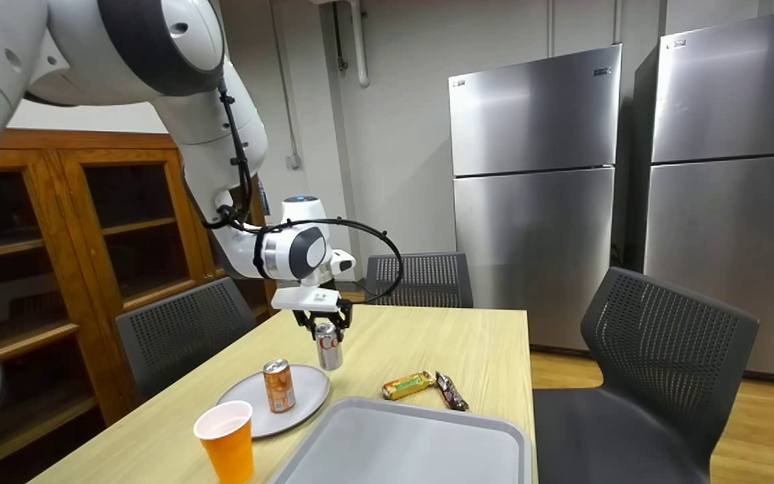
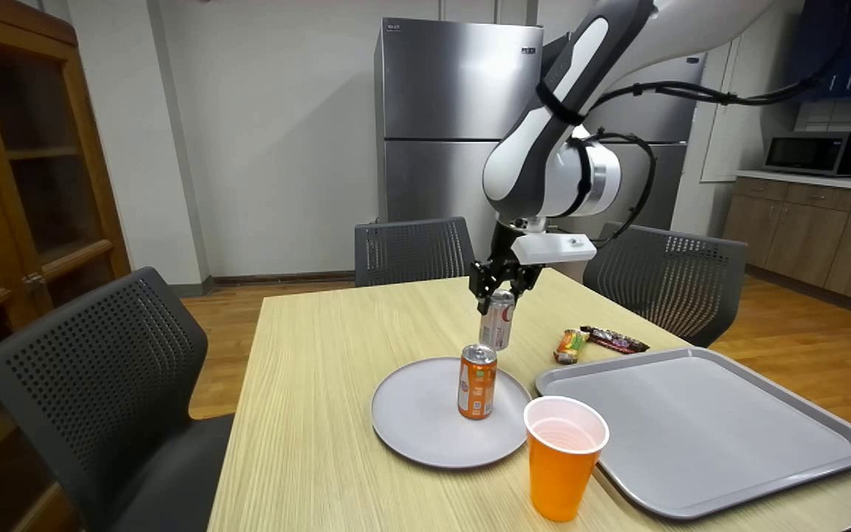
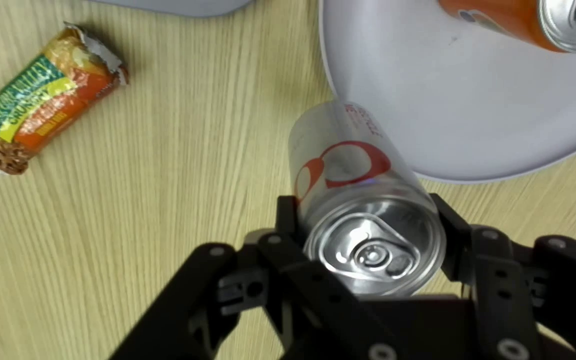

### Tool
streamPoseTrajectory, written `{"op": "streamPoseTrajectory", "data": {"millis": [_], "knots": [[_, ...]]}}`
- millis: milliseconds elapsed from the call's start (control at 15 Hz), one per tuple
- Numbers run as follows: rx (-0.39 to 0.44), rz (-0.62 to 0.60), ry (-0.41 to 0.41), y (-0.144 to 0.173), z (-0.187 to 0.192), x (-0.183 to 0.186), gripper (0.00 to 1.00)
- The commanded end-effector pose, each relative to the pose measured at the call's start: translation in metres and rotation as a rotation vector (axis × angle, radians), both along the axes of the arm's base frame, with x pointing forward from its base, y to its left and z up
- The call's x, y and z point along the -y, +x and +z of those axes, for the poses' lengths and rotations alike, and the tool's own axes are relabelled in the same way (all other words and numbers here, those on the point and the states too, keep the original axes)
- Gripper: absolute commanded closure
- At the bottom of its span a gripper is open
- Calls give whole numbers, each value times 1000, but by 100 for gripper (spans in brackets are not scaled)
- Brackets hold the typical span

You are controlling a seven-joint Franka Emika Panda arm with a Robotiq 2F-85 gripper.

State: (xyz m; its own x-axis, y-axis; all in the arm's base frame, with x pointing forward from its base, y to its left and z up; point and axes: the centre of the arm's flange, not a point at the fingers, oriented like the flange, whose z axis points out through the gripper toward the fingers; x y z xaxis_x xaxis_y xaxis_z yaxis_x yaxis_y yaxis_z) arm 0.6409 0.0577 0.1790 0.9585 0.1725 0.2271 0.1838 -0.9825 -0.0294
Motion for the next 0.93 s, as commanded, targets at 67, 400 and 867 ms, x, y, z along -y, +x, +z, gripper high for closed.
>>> {"op": "streamPoseTrajectory", "data": {"millis": [67,400,867], "knots": [[22,-75,-9,-25,23,26,62],[8,-123,-30,-44,26,53,62],[-22,-228,-59,-67,16,95,62]]}}
